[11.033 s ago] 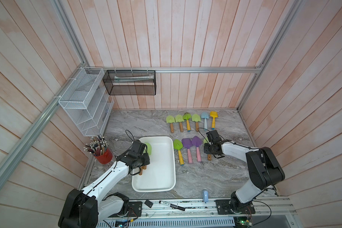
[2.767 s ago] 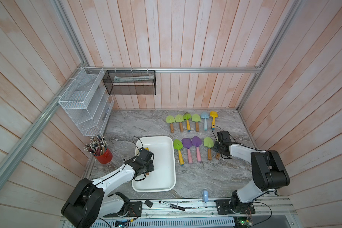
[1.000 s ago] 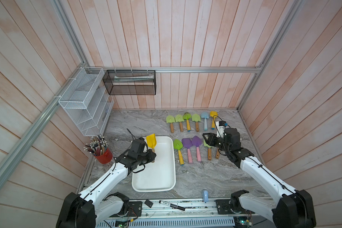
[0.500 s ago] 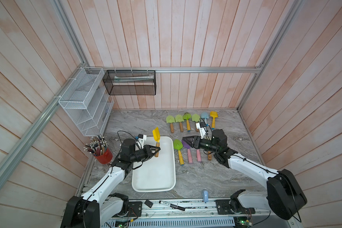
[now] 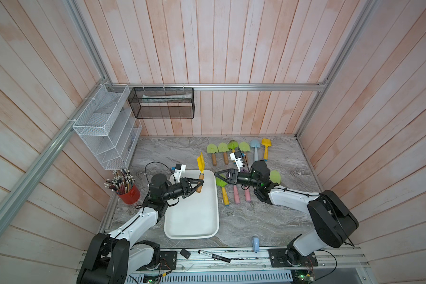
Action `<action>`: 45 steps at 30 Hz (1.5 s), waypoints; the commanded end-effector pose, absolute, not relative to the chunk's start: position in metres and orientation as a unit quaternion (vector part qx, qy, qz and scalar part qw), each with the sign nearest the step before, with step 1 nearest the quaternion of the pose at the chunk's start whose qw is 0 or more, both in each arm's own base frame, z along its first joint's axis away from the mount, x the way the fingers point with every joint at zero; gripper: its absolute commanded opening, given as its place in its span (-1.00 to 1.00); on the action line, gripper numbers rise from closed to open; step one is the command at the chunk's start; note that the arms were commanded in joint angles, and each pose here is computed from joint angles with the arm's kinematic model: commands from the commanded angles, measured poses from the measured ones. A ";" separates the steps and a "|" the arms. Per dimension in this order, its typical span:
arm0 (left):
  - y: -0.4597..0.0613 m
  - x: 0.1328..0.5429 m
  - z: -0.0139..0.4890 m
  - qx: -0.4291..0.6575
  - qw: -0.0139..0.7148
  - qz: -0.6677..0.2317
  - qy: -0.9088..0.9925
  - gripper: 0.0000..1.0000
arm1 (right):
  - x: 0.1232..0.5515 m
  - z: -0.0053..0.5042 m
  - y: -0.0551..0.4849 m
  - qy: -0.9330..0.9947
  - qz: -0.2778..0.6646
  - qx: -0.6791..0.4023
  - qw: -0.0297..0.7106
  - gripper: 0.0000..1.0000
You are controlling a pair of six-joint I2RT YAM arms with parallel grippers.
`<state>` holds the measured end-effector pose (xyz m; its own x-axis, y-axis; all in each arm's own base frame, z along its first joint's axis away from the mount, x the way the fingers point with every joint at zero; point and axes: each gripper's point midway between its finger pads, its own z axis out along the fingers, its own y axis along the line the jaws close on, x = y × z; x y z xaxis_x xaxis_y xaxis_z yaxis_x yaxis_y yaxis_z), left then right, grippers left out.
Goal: Take the shovel out of the storage box
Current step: Pick up the shovel from the storage box, then place the shovel at the center of the board.
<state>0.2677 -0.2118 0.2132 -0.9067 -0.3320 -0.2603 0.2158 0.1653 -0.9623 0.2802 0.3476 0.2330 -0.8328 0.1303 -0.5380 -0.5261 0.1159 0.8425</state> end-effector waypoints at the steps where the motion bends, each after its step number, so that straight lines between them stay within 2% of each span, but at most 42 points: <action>1: -0.214 0.263 0.230 -0.008 0.223 -0.668 0.710 -0.80 | 0.276 0.255 0.361 0.668 0.681 -0.162 0.253 0.02; 19: -0.232 0.258 0.233 0.020 0.210 -0.686 0.697 -0.79 | 0.274 0.260 0.400 0.630 0.729 -0.170 0.206 0.01; 22: -0.232 0.259 0.231 0.018 0.209 -0.685 0.697 -0.79 | 0.274 0.261 0.401 0.627 0.733 -0.169 0.202 -0.07; 27: -0.233 0.259 0.227 0.018 0.206 -0.685 0.699 -0.79 | 0.272 0.263 0.401 0.618 0.743 -0.167 0.195 -0.42; 28: -0.233 0.259 0.226 0.017 0.205 -0.684 0.700 -0.73 | 0.272 0.263 0.400 0.617 0.744 -0.167 0.195 -0.47; 33: -0.231 0.262 0.217 0.012 0.207 -0.665 0.718 0.02 | 0.278 0.259 0.394 0.626 0.736 -0.155 0.208 -0.63; 35: -0.229 0.264 0.215 0.011 0.212 -0.653 0.727 0.18 | 0.282 0.256 0.389 0.633 0.729 -0.147 0.215 -0.63; 38: -0.221 0.268 0.215 0.008 0.224 -0.641 0.734 0.27 | 0.291 0.251 0.378 0.648 0.715 -0.133 0.227 -0.63; 45: -0.201 0.278 0.205 -0.001 0.254 -0.588 0.768 0.30 | 0.316 0.240 0.332 0.689 0.668 -0.098 0.265 -0.62</action>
